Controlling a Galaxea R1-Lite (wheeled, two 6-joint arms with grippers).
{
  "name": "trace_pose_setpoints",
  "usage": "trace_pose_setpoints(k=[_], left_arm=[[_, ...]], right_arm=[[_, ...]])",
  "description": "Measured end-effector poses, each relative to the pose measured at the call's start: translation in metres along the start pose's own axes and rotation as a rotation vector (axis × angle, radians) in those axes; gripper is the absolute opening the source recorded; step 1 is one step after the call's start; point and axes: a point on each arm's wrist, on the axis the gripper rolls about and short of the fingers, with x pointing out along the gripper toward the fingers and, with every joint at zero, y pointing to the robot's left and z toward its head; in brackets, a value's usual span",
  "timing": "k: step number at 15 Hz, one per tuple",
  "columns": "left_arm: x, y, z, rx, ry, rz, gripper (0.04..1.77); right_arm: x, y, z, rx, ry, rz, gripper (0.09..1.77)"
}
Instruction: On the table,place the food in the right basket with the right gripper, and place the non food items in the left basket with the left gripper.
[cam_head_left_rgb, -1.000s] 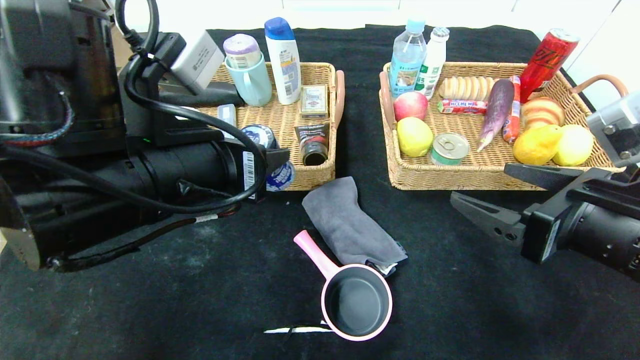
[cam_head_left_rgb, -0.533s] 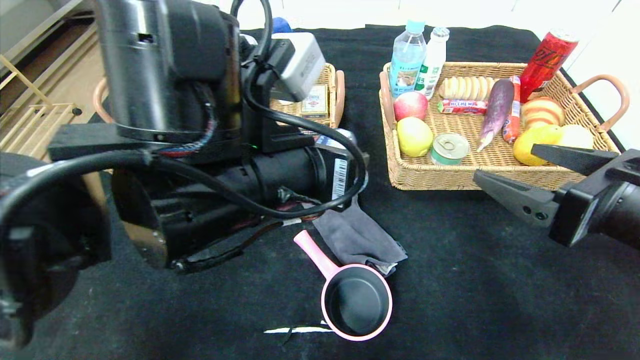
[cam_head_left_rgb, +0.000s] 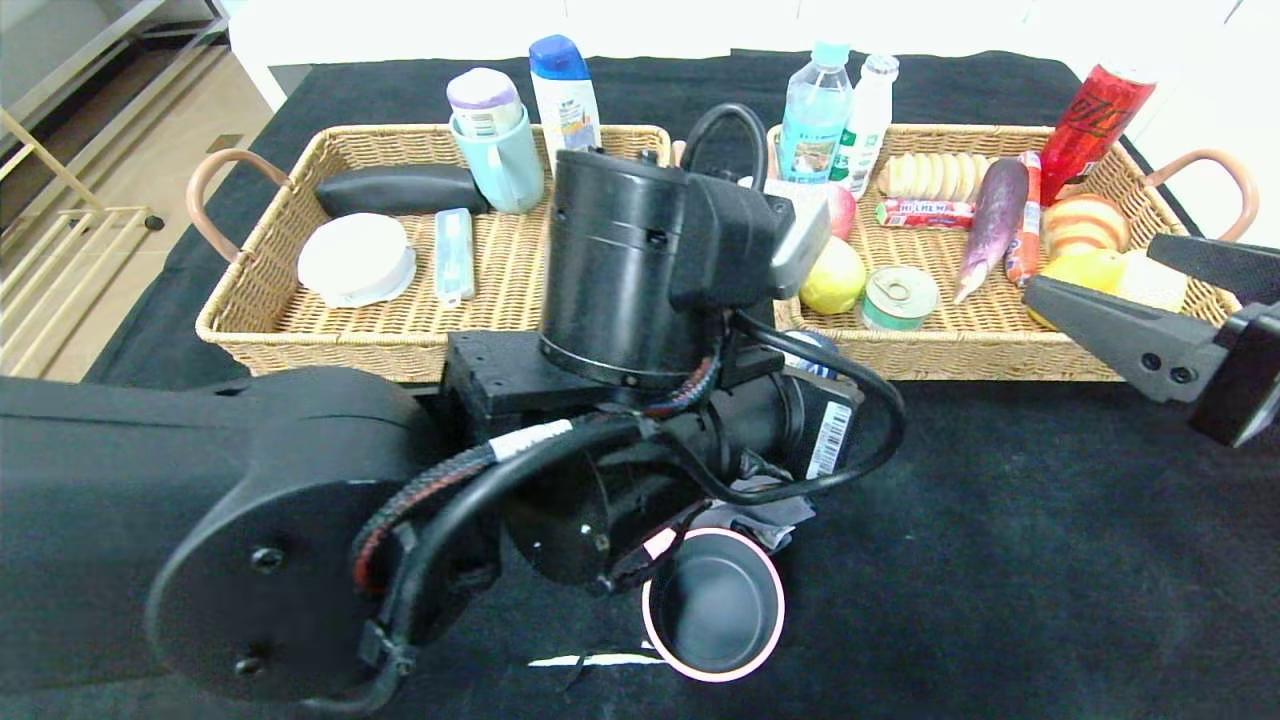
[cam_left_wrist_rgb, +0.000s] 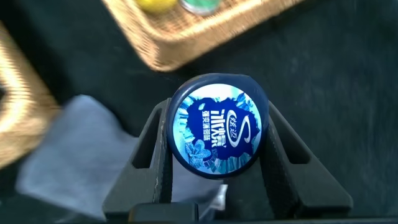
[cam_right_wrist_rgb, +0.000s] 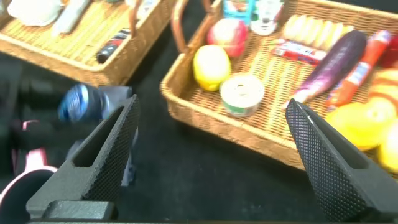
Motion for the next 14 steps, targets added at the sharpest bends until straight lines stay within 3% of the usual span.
trace_pose_setpoints(k=[8,14], left_arm=[[0.030,-0.031,-0.014,0.035,0.038,-0.047,0.86],[0.037,-0.038,-0.023,0.055,0.065,-0.049,0.86]], right_arm=[[-0.011,-0.013,0.012,-0.014,-0.040,-0.064,1.71],[-0.012,-0.017,0.012,-0.021,-0.040,-0.082,1.71]])
